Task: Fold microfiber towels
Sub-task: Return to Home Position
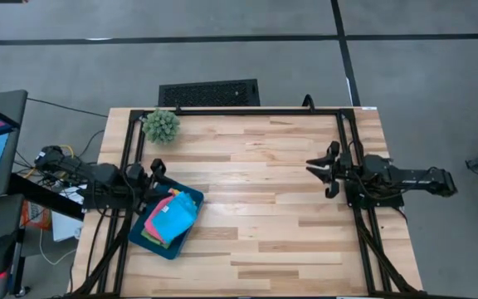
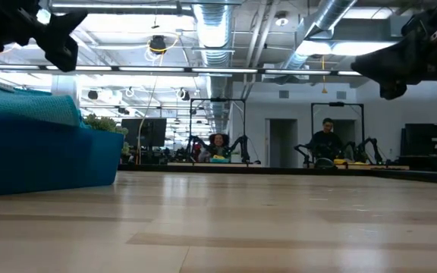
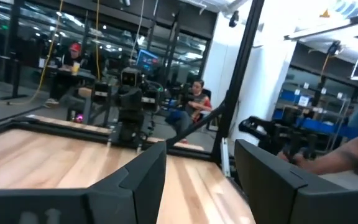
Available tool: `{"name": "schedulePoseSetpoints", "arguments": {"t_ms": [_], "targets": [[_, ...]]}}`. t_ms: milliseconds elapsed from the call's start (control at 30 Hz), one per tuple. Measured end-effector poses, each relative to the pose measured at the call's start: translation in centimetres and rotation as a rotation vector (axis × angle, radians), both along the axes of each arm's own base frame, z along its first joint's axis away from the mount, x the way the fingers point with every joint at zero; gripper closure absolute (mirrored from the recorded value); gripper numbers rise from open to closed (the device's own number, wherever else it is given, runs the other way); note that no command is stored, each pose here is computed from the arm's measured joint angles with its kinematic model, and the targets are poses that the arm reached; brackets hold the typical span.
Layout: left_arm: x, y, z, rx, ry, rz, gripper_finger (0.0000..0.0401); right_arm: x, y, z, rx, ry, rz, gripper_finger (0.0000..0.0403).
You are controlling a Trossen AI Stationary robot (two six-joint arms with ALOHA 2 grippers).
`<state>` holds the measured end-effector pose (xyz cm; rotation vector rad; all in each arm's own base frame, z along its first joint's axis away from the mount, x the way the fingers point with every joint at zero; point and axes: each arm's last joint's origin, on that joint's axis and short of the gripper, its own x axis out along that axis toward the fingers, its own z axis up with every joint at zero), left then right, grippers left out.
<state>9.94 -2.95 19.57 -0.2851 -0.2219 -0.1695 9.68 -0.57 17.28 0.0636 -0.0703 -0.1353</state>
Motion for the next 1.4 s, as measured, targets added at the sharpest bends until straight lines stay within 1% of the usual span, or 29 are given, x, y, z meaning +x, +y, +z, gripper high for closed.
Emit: {"name": "schedulePoseSetpoints", "arguments": {"t_ms": [67, 133, 233, 367, 567, 733, 767, 1400], "targets": [[0.0, 0.0, -0.2, 0.020, 0.019, 0.004, 0.0218, 0.0, -0.1, 0.0, 0.007, 0.002, -0.009, 0.0272], [0.1, 0.0, -0.4, 0.024, 0.037, 0.003, 0.0218, 0.0, -0.1, -0.1, 0.038, 0.008, -0.013, 0.0272], [0.1, 0.0, -0.4, -0.035, 0.049, -0.010, 0.0218, 0.0, -0.2, -0.2, 0.070, 0.014, -0.015, 0.0272], [0.2, -0.1, -0.8, -0.066, 0.097, -0.018, 0.0218, 0.0, -0.2, -0.3, 0.070, 0.020, -0.015, 0.0272], [0.3, -0.1, -2.0, -0.026, 0.215, -0.012, 0.0218, 0.0, -0.2, -0.3, 0.070, 0.020, -0.015, 0.0272], [0.2, -0.1, -3.4, 0.025, 0.352, -0.005, 0.0218, 0.0, -0.2, -0.3, 0.070, 0.020, -0.015, 0.0272], [0.2, -0.1, -3.5, 0.028, 0.362, -0.008, 0.0218, 0.0, -0.2, -0.3, 0.070, 0.020, -0.015, 0.0272], [0.3, -0.1, -3.6, 0.032, 0.375, -0.013, 0.0218, 0.0, -0.2, -0.3, 0.071, 0.022, -0.014, 0.0272]]}}
